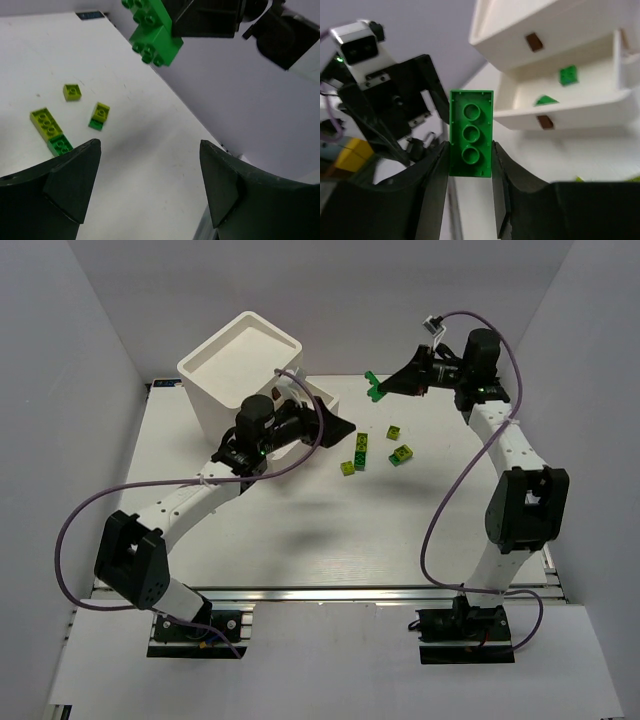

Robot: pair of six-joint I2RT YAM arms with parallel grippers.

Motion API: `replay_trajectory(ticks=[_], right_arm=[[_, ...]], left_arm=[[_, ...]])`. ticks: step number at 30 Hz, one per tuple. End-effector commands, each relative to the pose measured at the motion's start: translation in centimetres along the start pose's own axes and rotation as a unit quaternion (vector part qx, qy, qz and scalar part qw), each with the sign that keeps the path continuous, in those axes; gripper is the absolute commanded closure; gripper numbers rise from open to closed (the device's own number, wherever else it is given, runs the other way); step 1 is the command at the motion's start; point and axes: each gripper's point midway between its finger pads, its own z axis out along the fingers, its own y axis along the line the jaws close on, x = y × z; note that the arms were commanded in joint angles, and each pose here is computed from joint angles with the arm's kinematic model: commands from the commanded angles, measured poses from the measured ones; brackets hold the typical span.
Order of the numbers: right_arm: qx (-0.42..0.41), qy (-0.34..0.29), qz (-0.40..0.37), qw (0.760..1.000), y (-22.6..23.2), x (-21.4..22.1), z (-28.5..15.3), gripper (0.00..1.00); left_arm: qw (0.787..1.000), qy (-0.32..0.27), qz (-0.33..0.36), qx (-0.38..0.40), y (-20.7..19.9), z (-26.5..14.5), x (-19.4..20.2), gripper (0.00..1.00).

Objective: Sort the legos into containers by color

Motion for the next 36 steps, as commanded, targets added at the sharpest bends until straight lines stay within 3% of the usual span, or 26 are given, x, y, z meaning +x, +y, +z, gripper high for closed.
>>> replay_trajectory(ticks=[1,5,9,26,36], right_arm=[[-0.100,-0.011,0.043,0.994,5.2,-2.0,0.4,1.00],[-0.096,-0.022,0.066,0.993,6.2,-2.9,1.2,1.00],[-0.104,-0.025,0.064,0.992,7.6,-3.7,1.9,1.00],[-0.125,-0.027,0.028,0.991,9.8,-4.1,1.5,1.00],[-0.127,-0.024,0.028,0.991,9.9,-4.0,1.5,1.00]], left_arm=[[0.995,-0.061,0.085,-0.005,-1.2,0.8,-4.4,0.10],[0.989,-0.091,0.113,-0.022,-1.4,1.2,-6.6,0.07],[0.985,-0.159,0.059,0.028,-3.1,0.3,-8.9,0.05],[0.968,-0.146,-0.145,0.145,-5.5,3.4,-10.4,0.02],[0.958,-0.166,-0.173,0.155,-4.3,2.9,-11.1,0.21]])
